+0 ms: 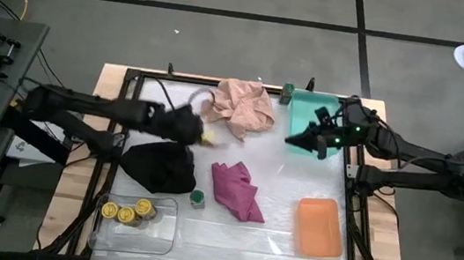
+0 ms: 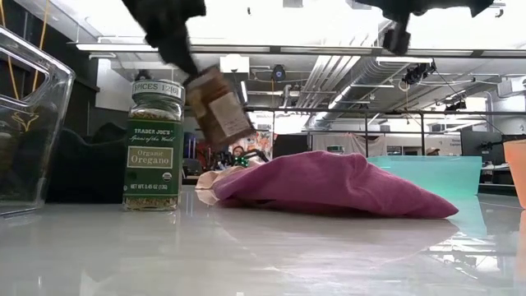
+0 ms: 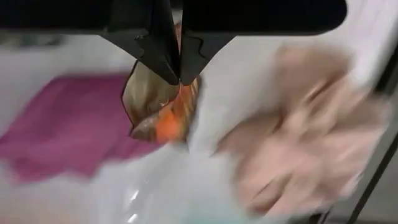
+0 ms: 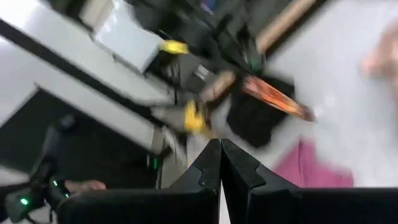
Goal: Sort spices by type
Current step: Put the top orange seasoning bag into the orange bin, then put the left orange seasoning bag into the orange bin
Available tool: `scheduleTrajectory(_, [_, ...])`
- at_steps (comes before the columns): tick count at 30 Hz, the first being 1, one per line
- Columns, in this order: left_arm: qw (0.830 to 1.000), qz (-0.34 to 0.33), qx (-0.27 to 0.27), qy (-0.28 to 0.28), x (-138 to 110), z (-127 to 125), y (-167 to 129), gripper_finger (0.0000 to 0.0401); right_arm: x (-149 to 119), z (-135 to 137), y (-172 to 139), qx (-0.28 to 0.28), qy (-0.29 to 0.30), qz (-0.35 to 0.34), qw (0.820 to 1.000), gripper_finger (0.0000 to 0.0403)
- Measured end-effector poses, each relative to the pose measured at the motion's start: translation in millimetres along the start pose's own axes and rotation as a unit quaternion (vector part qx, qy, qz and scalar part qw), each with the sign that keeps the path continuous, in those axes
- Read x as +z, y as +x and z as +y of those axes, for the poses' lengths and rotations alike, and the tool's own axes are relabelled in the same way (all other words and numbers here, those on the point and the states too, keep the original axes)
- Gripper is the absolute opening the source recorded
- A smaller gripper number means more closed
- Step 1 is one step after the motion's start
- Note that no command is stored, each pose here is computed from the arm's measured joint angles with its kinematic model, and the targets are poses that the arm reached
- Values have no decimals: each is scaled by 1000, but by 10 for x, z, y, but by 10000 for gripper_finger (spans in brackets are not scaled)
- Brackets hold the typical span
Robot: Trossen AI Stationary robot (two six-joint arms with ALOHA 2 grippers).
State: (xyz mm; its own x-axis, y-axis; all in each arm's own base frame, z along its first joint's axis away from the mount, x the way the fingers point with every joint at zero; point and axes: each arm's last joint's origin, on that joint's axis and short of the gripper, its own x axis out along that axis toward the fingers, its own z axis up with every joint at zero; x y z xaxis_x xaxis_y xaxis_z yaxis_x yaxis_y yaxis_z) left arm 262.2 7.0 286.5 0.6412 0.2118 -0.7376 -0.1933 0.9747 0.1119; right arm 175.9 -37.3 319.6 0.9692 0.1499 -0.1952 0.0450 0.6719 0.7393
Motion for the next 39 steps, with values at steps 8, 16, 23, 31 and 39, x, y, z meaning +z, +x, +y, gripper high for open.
scheduleTrajectory(8, [993,-97,-60,25,633,-1065,391,0,-319,-30,-101,-55,17,125,991,0])
scheduleTrajectory(16, [988,-96,-66,101,1175,-1720,807,0,-399,83,-162,-32,-7,135,990,0])
scheduleTrajectory(23, [990,-30,-57,125,1181,-1660,475,0,-513,191,-108,-14,-9,160,987,0])
scheduleTrajectory(31, [979,7,-85,184,909,-1954,173,0,-686,408,379,41,-39,154,986,0])
scheduleTrajectory(39, [985,-17,-153,78,412,-2044,239,0,-1125,394,969,51,-61,220,972,0])
